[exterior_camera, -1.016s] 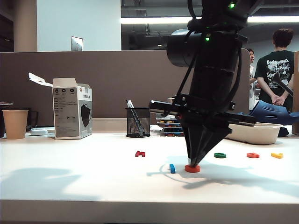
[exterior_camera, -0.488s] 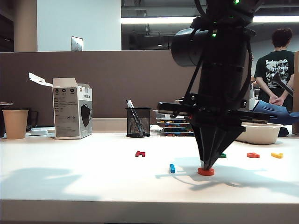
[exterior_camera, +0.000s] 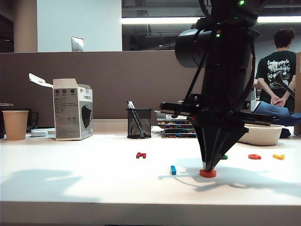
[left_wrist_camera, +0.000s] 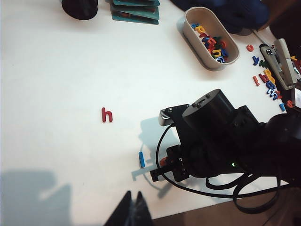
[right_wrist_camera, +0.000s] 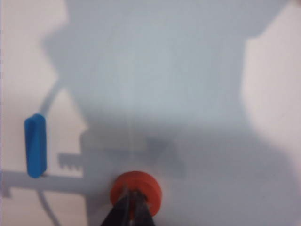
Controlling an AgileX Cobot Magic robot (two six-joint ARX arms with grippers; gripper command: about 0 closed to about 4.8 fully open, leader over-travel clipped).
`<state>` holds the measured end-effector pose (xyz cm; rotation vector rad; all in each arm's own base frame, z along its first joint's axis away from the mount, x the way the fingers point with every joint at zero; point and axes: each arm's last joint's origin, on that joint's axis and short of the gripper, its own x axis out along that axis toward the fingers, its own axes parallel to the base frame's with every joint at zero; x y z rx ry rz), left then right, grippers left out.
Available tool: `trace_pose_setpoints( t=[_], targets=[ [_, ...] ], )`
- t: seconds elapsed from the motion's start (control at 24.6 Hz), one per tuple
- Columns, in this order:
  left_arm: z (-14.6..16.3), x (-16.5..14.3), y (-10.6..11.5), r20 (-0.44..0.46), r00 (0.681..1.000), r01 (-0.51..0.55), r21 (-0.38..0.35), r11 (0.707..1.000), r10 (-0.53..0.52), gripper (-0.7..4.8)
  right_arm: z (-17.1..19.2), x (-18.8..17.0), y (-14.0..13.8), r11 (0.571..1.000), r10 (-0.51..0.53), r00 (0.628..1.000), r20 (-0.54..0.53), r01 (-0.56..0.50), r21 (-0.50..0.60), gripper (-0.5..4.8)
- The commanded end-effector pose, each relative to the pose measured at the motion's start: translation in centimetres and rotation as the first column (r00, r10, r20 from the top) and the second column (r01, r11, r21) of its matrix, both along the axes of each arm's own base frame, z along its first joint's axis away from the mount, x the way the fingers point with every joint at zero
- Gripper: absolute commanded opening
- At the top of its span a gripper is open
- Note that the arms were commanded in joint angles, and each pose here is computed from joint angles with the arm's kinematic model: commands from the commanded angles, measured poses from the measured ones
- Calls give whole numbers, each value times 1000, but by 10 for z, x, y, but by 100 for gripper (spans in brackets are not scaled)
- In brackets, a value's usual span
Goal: Select the appropriate letters from the row of letter magnets placed on the table to arrange into the word "love".
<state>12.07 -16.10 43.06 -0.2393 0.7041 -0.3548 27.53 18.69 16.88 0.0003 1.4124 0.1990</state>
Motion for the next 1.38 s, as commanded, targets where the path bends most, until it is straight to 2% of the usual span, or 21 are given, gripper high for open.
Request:
trace_pose_setpoints(
  t=[0.04,0.2,0.57,0.81,0.89,0.93,1.1,1.26,1.38],
  targets=[
    [1,-1,0,8,1000,2,-4,1000,-2,-5,-6,5,0,1000,-16,1000,20,16,-23,21],
    [1,-1,0,8,1000,2,-4,1000,-2,-5,4,11,4,1000,-10,999,32,10,16,21],
    [1,-1,1,7,1000,2,-2,1000,-2,-5,22,10,4,1000,16,1000,3,-16,-10,22],
    [1,-1,1,6,1000,2,-2,1000,-2,-5,35,8,4,1000,17,999,50,-18,17,22],
    [1,-1,1,7,1000,2,-2,1000,-2,-5,44,10,1,1000,16,993,114,-18,22,23],
    [1,-1,1,7,1000,2,-2,1000,-2,-5,48,11,-1,1000,8,990,140,-11,22,32],
    [1,-1,1,7,1000,2,-2,1000,-2,-5,58,20,-18,999,-50,984,171,51,1,121],
    [1,-1,1,7,1000,2,-2,1000,-2,-5,59,30,-39,996,-84,981,174,89,-22,131],
    [1,-1,0,6,1000,2,-2,1000,-2,-5,57,38,-65,982,-135,974,183,156,-107,131]
  ],
)
